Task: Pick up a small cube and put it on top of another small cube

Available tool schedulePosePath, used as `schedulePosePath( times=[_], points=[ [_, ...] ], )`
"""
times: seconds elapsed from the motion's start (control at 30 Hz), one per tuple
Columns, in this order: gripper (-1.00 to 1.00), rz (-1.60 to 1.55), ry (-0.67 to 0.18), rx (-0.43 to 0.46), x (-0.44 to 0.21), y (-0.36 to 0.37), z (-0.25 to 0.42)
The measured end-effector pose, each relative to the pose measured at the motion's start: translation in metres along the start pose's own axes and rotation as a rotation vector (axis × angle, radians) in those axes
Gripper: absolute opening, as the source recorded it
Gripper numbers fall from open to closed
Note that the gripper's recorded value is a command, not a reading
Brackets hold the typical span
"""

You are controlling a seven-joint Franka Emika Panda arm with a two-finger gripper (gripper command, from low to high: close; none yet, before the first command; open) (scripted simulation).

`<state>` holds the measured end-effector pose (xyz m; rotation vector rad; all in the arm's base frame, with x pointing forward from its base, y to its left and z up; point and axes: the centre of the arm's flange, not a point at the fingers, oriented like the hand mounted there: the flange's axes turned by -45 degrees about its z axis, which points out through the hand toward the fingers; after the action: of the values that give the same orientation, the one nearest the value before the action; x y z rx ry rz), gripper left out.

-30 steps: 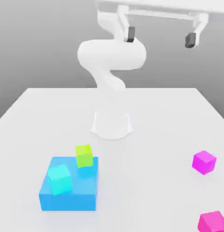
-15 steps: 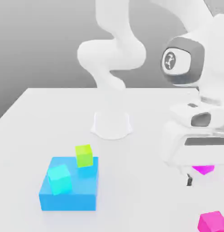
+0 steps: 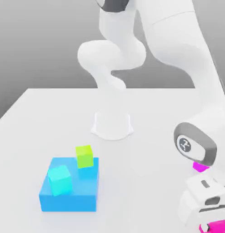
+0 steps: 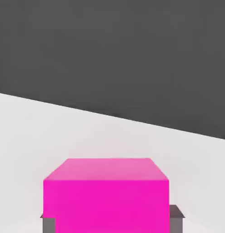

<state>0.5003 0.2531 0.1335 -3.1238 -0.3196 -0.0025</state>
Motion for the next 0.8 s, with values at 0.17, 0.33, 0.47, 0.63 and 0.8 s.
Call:
schedulePosePath(
  times=[0.17, 0.33, 0.47, 0.63, 0.8],
  points=[
    [-1.00, 0.006, -0.001, -0.005, -0.001, 0.004, -0.055],
    [-1.00, 0.107, -0.009, -0.072, -0.022, 0.071, -0.090],
    [-1.00, 0.213, -0.016, -0.115, -0.049, 0.128, -0.115],
    [-1.00, 0.387, -0.025, -0.139, -0.095, 0.204, -0.143],
    [-1.00, 0.509, -0.024, -0.130, -0.148, 0.241, -0.165]
  ],
)
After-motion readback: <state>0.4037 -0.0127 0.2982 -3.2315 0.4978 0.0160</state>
